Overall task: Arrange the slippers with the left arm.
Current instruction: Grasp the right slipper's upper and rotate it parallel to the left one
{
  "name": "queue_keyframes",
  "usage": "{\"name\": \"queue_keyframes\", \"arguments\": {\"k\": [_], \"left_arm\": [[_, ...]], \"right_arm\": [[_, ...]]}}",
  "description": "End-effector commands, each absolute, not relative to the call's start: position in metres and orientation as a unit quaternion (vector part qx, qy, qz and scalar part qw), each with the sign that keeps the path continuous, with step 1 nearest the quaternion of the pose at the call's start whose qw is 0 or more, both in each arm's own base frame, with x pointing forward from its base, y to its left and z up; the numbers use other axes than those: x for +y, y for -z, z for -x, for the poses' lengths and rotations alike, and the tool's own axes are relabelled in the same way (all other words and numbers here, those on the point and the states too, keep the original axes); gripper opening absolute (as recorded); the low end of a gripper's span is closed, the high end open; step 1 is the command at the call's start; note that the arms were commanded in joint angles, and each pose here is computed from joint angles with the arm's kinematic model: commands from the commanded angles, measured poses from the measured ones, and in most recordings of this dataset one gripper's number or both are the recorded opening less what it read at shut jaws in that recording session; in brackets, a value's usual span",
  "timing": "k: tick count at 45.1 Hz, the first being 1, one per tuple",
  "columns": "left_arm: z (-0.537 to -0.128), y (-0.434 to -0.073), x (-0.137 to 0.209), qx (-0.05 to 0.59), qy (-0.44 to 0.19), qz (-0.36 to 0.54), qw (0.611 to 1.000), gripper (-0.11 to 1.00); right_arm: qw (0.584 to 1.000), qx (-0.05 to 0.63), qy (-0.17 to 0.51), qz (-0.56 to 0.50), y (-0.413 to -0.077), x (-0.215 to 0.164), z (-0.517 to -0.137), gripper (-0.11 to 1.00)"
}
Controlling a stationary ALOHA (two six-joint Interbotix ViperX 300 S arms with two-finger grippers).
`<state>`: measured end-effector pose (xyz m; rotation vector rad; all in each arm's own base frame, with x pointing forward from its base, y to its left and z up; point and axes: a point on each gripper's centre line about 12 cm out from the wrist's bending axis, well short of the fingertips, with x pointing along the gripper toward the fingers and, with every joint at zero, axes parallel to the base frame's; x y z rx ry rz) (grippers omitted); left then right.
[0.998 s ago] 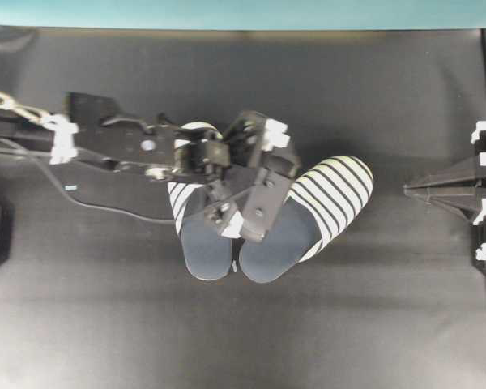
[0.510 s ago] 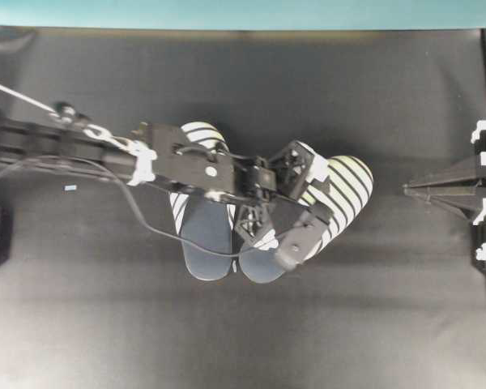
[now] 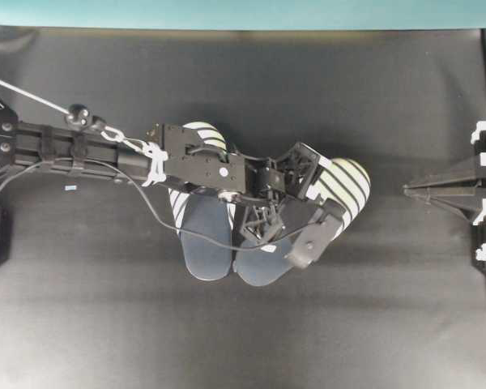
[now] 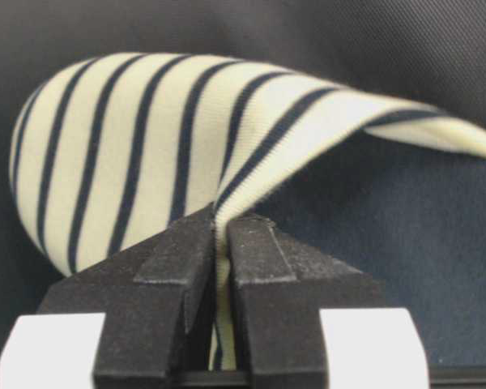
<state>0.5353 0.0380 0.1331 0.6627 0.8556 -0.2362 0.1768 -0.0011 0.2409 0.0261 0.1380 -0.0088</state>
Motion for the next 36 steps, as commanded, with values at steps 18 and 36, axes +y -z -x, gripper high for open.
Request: {"name": "queue_keyframes", "arguments": {"k": [18, 36], "left_arm": [[-0.514, -0.227, 0.084, 0.485, -0.039, -0.060, 0.872, 0.01], [-0.496, -0.219, 0.096, 0.503, -0.066, -0.021, 0.862, 0.01]], "right_arm": [[0.997, 0.071, 0.007, -0.017, -0.239, -0.002, -0.177, 0.01], [0.997, 0.073, 0.007, -0.016, -0.236, -0.002, -0.175, 0.01]]}}
